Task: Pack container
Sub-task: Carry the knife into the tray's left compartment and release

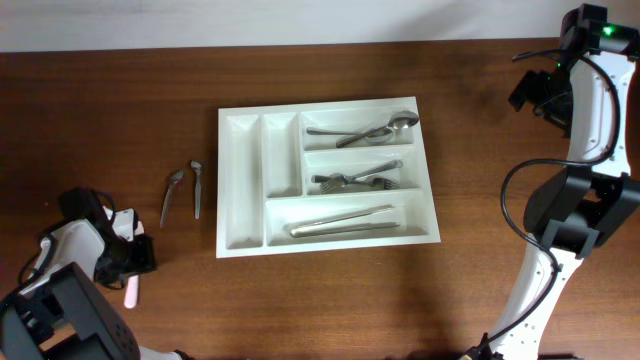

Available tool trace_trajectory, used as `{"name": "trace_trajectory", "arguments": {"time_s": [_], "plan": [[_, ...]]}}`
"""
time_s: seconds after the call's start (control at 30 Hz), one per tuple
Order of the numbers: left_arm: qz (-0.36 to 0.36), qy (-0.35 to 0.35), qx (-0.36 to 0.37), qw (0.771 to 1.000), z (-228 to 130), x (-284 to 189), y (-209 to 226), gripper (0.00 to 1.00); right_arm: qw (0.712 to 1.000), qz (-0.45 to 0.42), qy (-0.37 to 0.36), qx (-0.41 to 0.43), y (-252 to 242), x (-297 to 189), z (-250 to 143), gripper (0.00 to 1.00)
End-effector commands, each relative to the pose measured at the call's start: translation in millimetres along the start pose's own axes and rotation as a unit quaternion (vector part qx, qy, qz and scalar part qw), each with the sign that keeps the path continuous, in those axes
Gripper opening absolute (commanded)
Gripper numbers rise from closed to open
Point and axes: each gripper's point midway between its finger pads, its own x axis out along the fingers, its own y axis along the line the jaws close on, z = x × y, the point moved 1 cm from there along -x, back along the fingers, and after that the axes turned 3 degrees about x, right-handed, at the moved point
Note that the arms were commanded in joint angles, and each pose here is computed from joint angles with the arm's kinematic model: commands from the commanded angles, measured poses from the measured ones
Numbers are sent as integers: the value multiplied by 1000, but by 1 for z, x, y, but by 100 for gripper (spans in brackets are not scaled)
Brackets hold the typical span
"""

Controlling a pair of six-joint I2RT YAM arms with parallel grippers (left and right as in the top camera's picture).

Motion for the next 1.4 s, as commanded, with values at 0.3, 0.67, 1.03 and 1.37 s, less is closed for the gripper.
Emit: {"name": "trace_trajectory", "arguments": {"time_s": [0.3, 0.67, 1.03, 1.37], "plan": [[9, 10, -6, 1000, -3, 11, 4, 11, 1000, -3, -16, 4, -4, -11, 3, 99], [14, -17, -37, 999, 16, 2, 8, 2, 1000, -3, -16, 4, -4, -11, 3, 99], [-125, -226, -75, 963, 162, -122, -64, 2, 1000, -3, -16, 4, -4, -11, 3, 99], [-141, -298, 36, 943, 187, -193, -213, 3, 1000, -3, -16, 4, -4, -11, 3, 99]]}}
